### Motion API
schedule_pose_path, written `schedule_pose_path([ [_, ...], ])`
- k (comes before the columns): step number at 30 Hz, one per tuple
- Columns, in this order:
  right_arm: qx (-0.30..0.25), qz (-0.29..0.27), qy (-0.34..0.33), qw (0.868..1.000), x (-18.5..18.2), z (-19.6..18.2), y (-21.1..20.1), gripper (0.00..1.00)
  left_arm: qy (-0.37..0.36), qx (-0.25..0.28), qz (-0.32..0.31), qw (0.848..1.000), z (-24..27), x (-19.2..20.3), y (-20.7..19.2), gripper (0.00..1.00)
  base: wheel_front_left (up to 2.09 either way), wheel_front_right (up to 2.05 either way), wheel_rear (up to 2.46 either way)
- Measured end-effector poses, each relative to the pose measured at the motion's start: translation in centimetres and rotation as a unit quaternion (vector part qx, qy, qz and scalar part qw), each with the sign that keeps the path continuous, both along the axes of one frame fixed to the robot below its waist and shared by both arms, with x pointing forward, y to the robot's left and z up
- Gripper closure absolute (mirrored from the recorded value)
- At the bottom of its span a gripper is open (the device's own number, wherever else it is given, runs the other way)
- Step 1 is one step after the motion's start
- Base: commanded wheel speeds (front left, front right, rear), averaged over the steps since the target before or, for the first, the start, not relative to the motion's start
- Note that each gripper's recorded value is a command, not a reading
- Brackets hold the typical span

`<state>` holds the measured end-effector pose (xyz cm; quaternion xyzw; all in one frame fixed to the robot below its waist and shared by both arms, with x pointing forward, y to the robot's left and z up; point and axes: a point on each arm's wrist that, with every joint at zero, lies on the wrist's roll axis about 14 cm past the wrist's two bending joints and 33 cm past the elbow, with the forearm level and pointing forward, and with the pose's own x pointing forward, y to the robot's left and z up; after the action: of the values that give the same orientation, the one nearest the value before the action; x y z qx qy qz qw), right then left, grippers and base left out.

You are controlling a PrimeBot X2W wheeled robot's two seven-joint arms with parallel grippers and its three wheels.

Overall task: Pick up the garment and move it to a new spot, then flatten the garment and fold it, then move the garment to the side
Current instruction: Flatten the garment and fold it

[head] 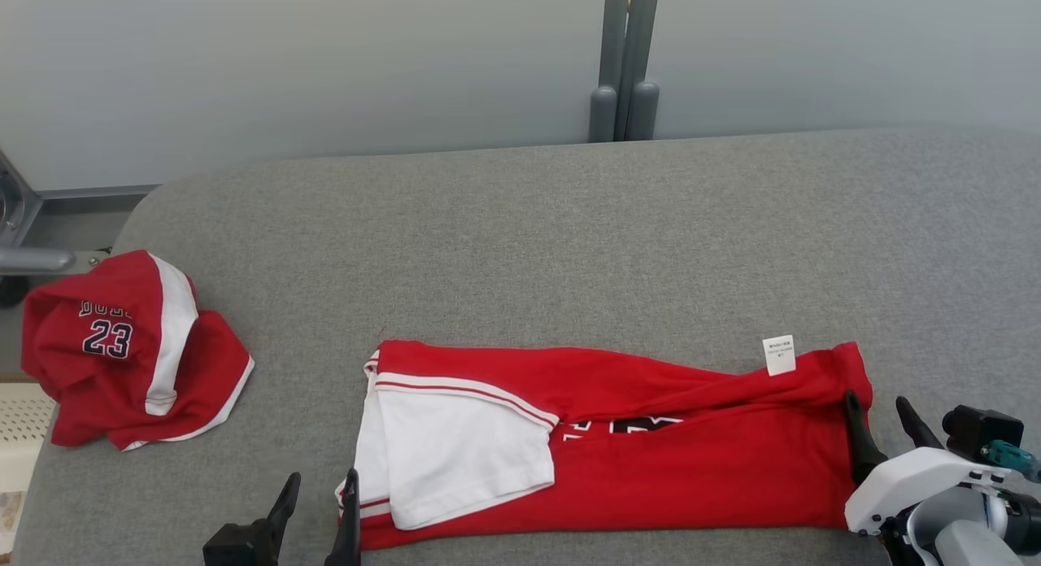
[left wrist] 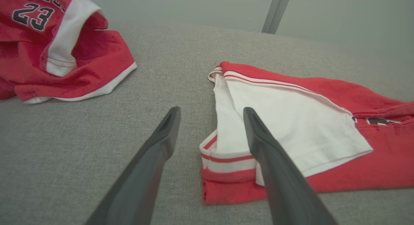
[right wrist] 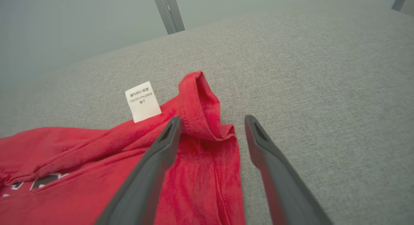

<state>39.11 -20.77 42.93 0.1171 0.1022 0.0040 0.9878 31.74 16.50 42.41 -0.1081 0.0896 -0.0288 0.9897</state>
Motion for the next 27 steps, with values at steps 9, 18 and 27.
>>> schedule_pose_path([
  [9, 0.006, -0.009, -0.001, 1.0, 0.3, 0.1, -0.3, 0.0, 0.005, -0.001, -0.003, 1.0, -0.2, 0.1, -0.2, 0.0, 0.0, 0.0, 0.0],
  [18, 0.017, -0.014, 0.02, 1.0, 0.1, -1.2, -0.1, 0.0, 0.008, -0.002, -0.002, 1.0, -0.4, 0.0, -0.2, 0.0, 0.0, 0.0, 0.0],
  [27, 0.03, -0.022, 0.07, 0.997, -0.5, -4.0, 0.4, 0.0, 0.018, -0.004, 0.009, 1.0, -1.0, -0.5, 0.4, 0.0, 0.0, 0.0, 0.0],
])
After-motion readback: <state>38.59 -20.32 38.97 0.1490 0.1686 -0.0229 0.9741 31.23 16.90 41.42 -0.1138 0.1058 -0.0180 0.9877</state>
